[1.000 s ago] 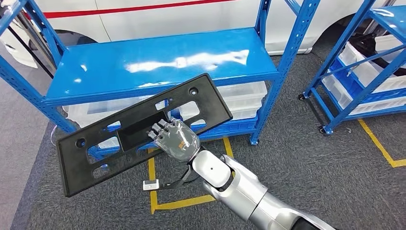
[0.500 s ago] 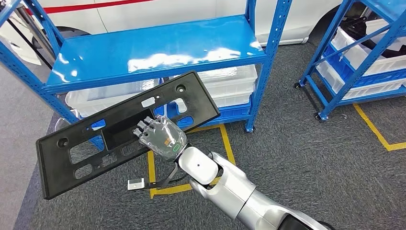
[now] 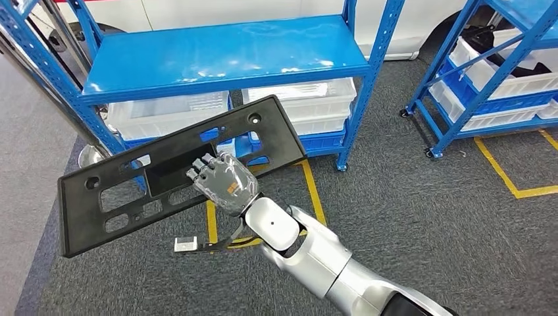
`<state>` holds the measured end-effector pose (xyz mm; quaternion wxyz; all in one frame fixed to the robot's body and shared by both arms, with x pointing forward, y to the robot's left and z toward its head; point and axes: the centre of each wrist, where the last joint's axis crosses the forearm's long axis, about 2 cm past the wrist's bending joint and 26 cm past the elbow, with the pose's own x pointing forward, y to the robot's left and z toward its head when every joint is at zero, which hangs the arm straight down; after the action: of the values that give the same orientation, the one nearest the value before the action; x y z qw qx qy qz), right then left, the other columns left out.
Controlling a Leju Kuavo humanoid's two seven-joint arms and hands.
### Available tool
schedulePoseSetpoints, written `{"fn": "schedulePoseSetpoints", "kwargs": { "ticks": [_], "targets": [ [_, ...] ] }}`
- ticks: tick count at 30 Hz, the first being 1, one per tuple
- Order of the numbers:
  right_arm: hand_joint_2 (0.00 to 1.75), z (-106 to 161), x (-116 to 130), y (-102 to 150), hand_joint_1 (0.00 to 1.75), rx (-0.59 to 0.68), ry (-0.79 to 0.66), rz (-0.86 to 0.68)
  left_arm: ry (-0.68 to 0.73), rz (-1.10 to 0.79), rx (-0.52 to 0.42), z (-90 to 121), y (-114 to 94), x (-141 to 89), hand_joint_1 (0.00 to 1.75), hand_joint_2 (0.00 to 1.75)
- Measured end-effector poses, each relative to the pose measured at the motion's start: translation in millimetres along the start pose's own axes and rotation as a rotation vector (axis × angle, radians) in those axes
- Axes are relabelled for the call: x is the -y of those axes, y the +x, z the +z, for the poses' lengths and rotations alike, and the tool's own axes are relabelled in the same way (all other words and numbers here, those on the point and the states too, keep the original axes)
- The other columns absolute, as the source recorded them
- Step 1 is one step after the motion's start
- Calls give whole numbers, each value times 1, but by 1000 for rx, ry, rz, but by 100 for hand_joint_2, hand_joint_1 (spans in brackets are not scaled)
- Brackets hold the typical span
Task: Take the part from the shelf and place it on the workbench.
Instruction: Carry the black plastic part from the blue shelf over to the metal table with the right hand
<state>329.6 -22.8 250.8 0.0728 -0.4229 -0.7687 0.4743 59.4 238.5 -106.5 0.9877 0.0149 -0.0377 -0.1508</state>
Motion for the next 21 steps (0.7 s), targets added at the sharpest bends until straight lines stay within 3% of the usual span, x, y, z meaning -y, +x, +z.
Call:
{"fn": "schedulePoseSetpoints", "kwargs": {
  "ticks": [21],
  "targets": [
    [175,-4,5,3,175,3,-12,15,14,87,51,1,-1,5,0,175]
  ]
}}
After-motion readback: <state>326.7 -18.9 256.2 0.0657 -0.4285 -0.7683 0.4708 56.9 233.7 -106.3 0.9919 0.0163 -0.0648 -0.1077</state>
